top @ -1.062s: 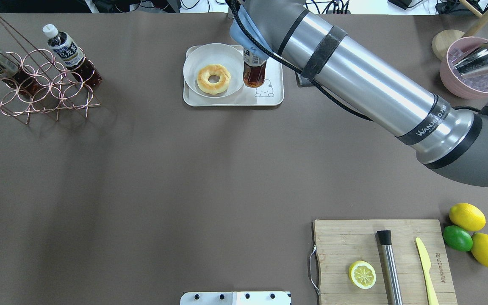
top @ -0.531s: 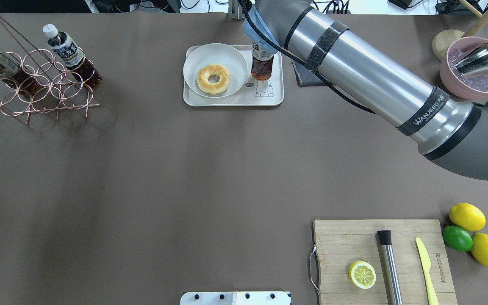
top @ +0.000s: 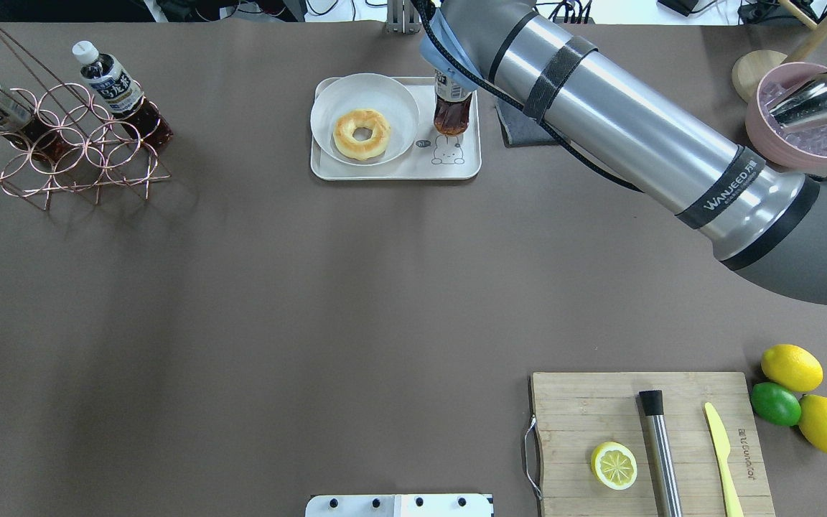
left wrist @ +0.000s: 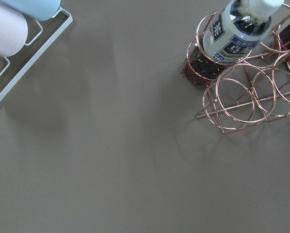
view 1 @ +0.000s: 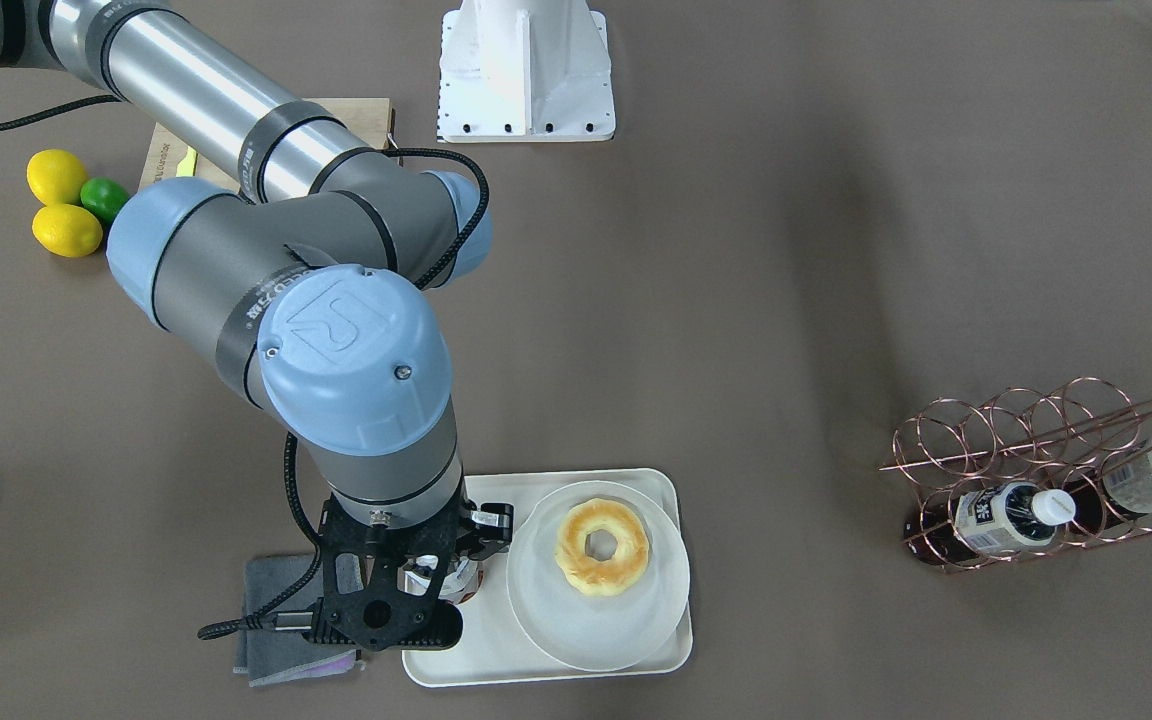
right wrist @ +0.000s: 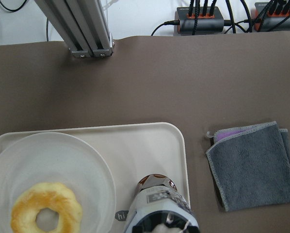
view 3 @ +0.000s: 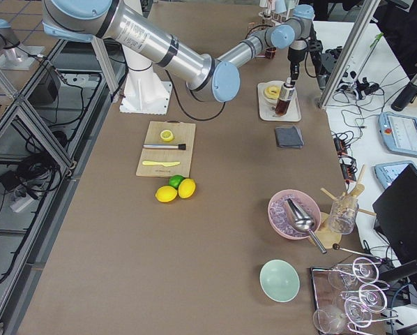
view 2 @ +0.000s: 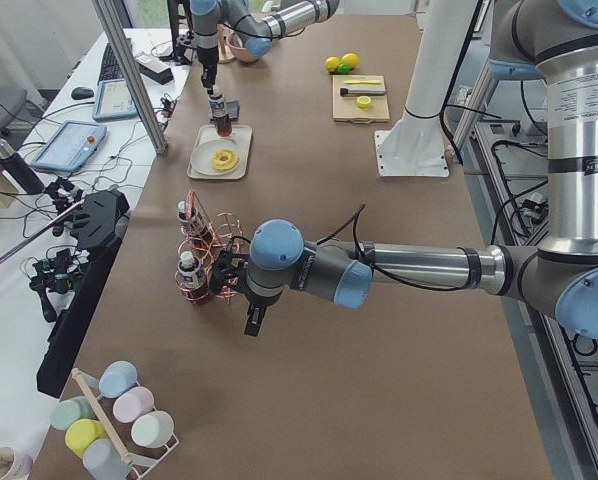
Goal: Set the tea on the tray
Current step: 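Lower the bottle onto the tray beside the donut bowl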
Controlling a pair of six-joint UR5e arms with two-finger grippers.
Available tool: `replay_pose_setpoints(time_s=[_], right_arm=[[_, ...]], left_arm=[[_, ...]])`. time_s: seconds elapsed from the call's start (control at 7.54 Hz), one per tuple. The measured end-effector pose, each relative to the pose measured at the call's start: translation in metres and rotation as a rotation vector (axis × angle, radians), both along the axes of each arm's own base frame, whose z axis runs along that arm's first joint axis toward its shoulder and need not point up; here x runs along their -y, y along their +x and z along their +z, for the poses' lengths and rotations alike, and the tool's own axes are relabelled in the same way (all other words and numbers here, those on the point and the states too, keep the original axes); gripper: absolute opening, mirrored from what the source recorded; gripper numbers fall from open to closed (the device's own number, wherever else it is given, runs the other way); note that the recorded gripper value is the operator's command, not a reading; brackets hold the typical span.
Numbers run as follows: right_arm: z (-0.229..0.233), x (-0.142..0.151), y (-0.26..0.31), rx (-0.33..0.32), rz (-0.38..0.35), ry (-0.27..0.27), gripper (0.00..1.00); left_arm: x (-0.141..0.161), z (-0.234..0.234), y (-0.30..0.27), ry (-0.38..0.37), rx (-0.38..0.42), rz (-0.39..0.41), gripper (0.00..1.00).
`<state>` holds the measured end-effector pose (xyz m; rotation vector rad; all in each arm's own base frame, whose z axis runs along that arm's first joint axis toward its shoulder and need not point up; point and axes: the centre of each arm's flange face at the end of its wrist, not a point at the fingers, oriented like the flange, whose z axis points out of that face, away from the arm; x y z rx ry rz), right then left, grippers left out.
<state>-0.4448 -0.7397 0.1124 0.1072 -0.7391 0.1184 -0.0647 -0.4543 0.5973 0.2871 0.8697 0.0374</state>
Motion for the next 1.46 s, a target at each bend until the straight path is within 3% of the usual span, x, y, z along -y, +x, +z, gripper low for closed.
replay_pose_setpoints(time_s=[0.4,0.53,0.66,1.46], right_arm=[[0.015,-0.001,-0.002,0.004,-0.007,0.013,0.0],[0.023,-0.002,-0.003,0.013,-0.008,0.026,0.11],[0.025,-0.002,-0.003,0.02,-0.006,0.033,0.99],[0.0,-0.018,0.01,0.043,-0.014,0.043,1.0]], left_arm=[[-0.001,-0.001,-0.001,0.003,0.002,-0.003,0.98],[-0.001,-0.001,-0.001,0.003,0.002,-0.003,0.98],[-0.001,-0.001,-0.001,0.003,0.002,-0.004,0.98],[0.0,-0.003,-0.002,0.006,0.001,-0.006,0.98]])
